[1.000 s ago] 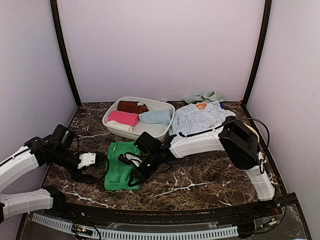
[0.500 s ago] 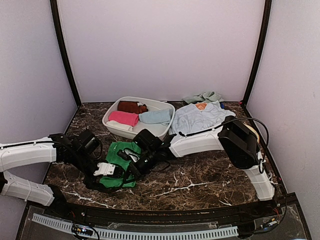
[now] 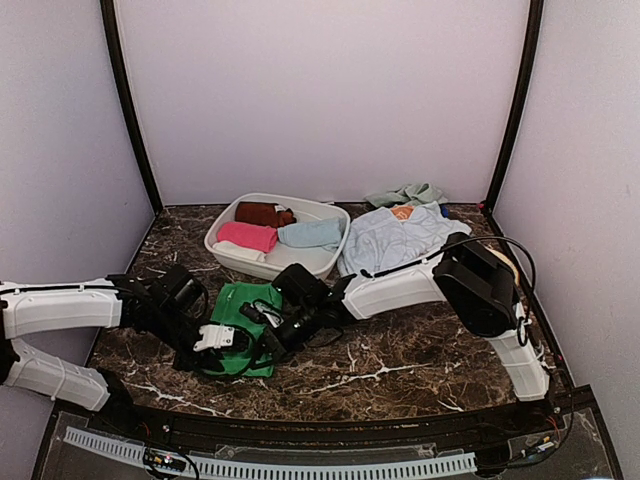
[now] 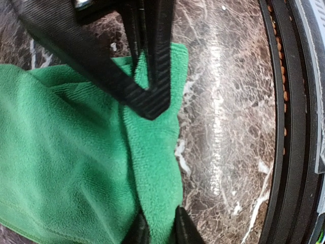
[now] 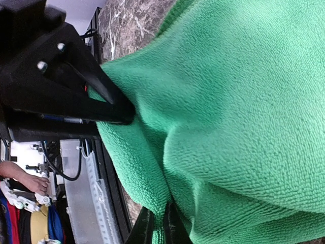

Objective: Roll the towels
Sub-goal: Roll the towel at the center of the board.

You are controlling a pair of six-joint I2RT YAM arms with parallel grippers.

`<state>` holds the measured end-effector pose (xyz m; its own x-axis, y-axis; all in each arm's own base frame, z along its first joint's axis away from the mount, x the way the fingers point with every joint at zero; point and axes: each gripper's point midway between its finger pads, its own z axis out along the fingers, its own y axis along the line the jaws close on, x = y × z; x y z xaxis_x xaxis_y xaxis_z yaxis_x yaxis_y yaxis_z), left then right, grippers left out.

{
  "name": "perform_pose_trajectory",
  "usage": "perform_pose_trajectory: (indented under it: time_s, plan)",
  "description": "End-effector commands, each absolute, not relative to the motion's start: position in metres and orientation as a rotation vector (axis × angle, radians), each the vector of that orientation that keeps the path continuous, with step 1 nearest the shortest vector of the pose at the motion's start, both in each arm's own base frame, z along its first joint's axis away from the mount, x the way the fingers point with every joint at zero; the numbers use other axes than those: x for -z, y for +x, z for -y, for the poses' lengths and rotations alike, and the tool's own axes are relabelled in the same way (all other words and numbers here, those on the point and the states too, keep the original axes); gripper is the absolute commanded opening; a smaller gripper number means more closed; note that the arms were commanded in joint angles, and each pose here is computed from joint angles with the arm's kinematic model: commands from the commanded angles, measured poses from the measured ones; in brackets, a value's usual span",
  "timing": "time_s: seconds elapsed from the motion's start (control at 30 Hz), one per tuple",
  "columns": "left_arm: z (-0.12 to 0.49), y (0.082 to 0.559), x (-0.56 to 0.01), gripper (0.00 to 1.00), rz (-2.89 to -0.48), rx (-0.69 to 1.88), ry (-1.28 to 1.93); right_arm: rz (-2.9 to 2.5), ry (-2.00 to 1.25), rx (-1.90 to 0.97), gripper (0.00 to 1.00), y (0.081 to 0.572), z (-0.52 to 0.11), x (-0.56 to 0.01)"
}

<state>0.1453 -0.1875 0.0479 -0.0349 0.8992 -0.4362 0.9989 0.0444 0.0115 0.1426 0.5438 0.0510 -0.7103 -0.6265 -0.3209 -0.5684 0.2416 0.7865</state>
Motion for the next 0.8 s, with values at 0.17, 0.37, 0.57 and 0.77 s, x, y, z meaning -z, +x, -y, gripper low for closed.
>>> perform_pose_trajectory:
  time_s: [0.17,0.37,0.57,0.77]
  plan:
    - [0.181,0.151,-0.051,0.08,-2.209,0.65,1.718,2.69,1.36,1.607,0.38,0.18,-0.526,-0.085]
    - [0.185,0.152,-0.048,0.05,-2.319,0.808,1.643,2.941,1.768,1.537,0.98,0.191,-0.489,-0.112]
    - [0.18,0.159,-0.037,0.05,-2.391,0.799,1.604,3.692,1.696,1.237,1.0,0.235,-0.442,-0.16]
    - [0.172,0.16,-0.023,0.04,-2.456,0.763,1.599,3.355,2.288,1.354,0.9,0.206,-0.453,-0.171]
